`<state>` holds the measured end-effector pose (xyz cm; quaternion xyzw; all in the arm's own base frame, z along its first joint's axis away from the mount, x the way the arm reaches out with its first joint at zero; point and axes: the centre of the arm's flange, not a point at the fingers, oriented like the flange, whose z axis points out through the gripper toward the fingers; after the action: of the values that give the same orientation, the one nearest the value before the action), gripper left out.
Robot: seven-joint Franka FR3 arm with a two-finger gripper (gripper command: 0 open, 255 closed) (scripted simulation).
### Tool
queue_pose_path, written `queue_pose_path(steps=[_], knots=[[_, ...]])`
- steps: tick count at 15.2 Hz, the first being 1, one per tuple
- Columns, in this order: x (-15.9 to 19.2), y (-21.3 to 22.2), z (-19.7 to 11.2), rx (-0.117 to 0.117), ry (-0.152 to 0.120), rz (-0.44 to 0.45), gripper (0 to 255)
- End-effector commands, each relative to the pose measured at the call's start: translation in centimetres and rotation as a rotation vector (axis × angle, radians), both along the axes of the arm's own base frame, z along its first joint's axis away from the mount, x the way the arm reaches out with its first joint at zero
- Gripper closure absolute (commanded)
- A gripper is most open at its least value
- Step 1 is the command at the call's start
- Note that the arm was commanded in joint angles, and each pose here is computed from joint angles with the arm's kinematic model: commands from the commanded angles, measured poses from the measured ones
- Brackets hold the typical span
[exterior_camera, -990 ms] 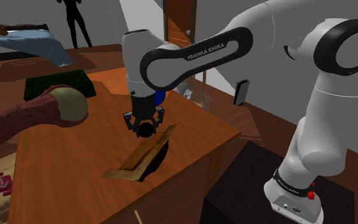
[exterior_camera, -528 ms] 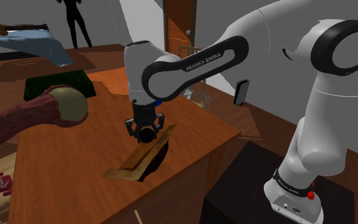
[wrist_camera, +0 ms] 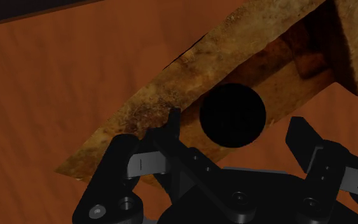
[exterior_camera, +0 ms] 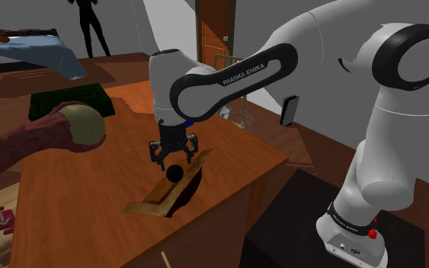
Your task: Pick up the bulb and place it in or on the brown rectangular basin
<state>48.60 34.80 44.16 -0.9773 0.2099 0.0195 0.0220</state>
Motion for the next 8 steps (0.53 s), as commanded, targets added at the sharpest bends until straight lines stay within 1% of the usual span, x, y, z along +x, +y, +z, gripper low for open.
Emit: queue_pose_path(steps=[1, 4, 8], knots=[[0.0, 0.0, 0.0, 0.000, 0.000, 0.000, 0], [0.0, 0.0, 0.0, 0.000, 0.000, 0.000, 0], [0.1, -0.3, 5.0, 0.000, 0.000, 0.000, 0]])
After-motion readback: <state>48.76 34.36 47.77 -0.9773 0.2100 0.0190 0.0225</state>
